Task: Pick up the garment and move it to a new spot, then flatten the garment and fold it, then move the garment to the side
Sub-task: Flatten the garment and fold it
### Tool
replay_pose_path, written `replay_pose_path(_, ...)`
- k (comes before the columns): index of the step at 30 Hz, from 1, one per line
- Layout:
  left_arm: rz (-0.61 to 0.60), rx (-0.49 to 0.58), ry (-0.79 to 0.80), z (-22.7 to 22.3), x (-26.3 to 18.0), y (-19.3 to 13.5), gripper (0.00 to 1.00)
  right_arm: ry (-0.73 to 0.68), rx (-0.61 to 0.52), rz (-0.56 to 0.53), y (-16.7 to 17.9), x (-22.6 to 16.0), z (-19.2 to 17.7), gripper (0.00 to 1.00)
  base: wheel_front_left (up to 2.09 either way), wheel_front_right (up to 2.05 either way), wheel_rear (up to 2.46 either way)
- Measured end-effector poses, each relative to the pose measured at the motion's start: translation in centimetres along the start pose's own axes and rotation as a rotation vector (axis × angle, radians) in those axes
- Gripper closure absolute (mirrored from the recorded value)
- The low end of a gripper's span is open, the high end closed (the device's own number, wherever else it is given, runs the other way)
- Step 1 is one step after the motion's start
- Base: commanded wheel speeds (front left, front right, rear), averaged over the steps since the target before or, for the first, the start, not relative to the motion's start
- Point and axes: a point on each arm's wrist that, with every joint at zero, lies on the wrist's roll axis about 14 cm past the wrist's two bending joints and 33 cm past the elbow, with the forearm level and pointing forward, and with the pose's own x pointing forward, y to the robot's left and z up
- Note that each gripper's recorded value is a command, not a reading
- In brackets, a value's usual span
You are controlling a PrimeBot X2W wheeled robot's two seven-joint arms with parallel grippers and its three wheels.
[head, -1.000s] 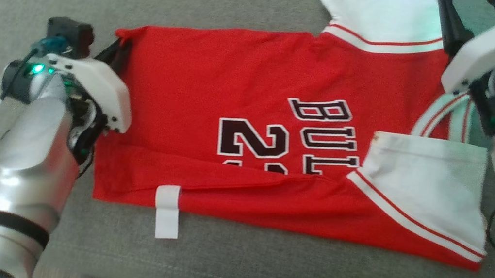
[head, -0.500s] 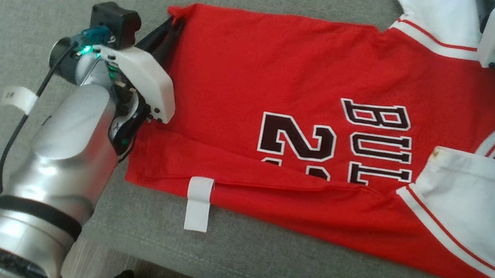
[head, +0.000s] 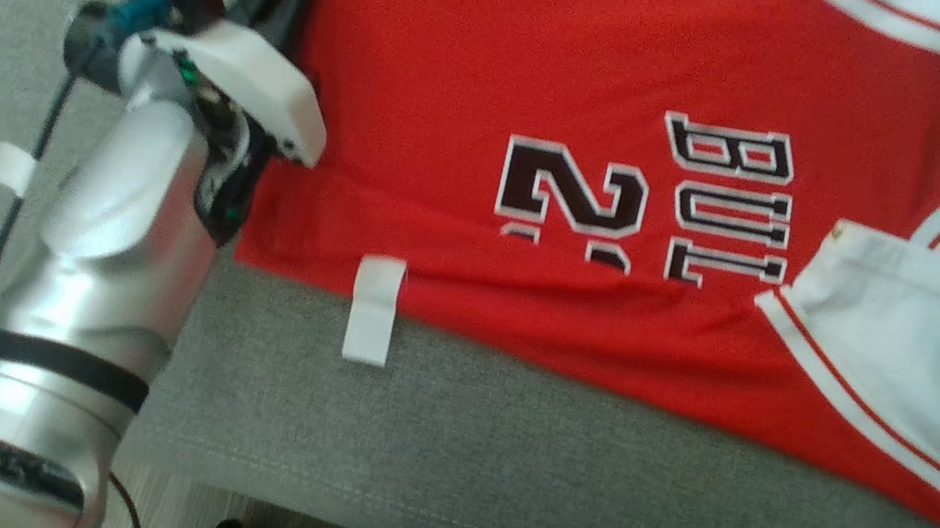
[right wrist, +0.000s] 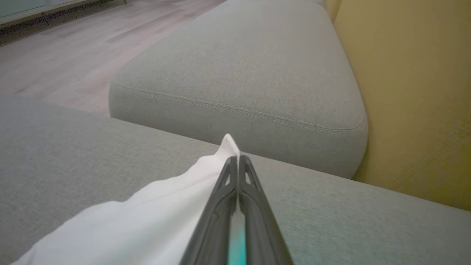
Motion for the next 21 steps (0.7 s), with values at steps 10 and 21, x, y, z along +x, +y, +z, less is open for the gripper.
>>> replay_pose_path(10,-0.012,0.01,-0.072,2.7,0.0,-0.7,1.0,-0.203,0.111,-0.043,-0.7,-3.3,3.8,1.0,0.0,0.0,0.0)
replay_pose_path(21,0.014,-0.03,0.023,-2.1,-5.4,-1.0,1.0,-0.201,0.319,-0.007,1.7,-12.4,-1.7,1.0,0.0,0.0,0.0)
